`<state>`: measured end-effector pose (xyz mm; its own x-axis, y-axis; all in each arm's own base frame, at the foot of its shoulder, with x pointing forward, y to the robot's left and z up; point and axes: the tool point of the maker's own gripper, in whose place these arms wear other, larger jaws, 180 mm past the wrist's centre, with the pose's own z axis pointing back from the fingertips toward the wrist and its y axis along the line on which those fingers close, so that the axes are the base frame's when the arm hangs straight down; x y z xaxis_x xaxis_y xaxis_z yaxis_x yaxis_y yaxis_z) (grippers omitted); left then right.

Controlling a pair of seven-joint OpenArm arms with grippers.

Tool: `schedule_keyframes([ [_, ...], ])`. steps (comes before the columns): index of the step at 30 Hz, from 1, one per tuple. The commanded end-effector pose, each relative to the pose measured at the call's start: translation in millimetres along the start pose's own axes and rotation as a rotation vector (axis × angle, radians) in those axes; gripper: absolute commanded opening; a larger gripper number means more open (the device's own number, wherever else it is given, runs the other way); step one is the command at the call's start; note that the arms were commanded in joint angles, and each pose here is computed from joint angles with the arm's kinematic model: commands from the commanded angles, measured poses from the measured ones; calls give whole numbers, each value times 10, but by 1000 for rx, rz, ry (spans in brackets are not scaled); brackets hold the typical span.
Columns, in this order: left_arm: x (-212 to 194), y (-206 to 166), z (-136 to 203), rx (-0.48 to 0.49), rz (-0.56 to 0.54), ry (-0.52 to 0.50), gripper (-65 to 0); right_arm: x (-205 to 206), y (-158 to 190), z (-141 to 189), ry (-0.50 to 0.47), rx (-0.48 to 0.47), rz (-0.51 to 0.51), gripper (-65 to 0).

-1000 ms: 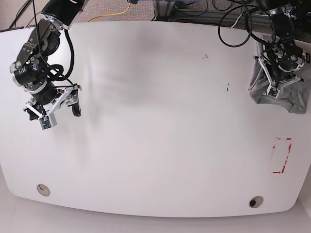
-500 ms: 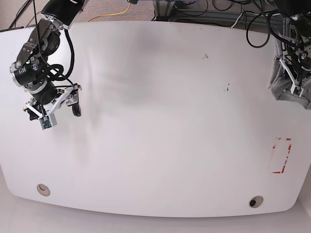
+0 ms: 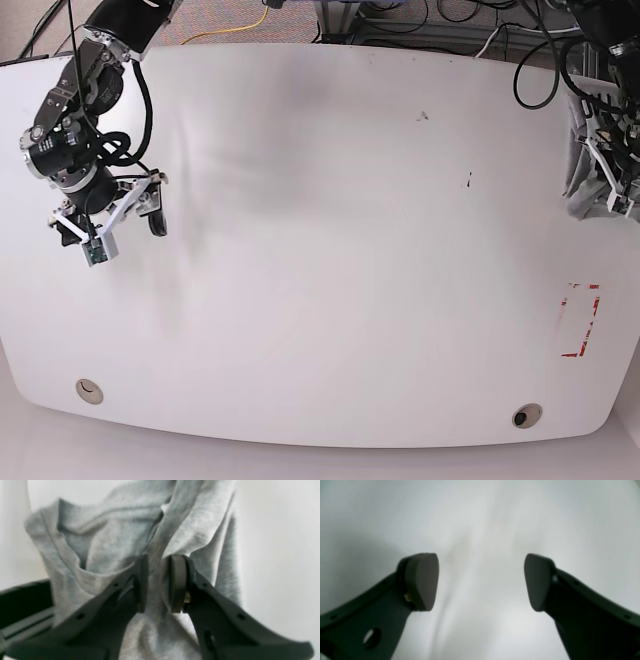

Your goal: Layout the t-shirt on the table in an organized manner, then fold the t-shirt properly

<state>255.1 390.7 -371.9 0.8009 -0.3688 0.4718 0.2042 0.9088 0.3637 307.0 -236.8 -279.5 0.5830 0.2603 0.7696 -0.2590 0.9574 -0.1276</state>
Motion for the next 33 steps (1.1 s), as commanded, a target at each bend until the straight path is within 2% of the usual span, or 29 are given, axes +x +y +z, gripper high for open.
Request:
schedule_keyframes([
  [1,300,149,146,54,-35,-83,-521,167,-47,57,-55,-15,19,-140],
  [9,861,-141,448,82,-75,-243,-518,213,18,22,-61,1,39,-140],
  [15,1302,-580,488,16,-86,-357,-518,317,246,-111,-83,36,147,-140],
  [18,1503,-761,487,-9,-16,-432,-519,345,445,-223,-104,39,212,-140],
  [19,1636,-830,507,-8,44,-494,-519,325,511,-269,-112,30,237,-140],
  [21,1798,-934,550,-10,91,-577,-518,378,571,-303,-150,10,261,-140],
  [29,2213,-1428,873,-31,110,-903,-517,493,714,-399,-304,-13,235,-140],
  [33,2204,-1580,1025,-42,130,-1002,-517,446,745,-390,-325,-1,224,-141],
])
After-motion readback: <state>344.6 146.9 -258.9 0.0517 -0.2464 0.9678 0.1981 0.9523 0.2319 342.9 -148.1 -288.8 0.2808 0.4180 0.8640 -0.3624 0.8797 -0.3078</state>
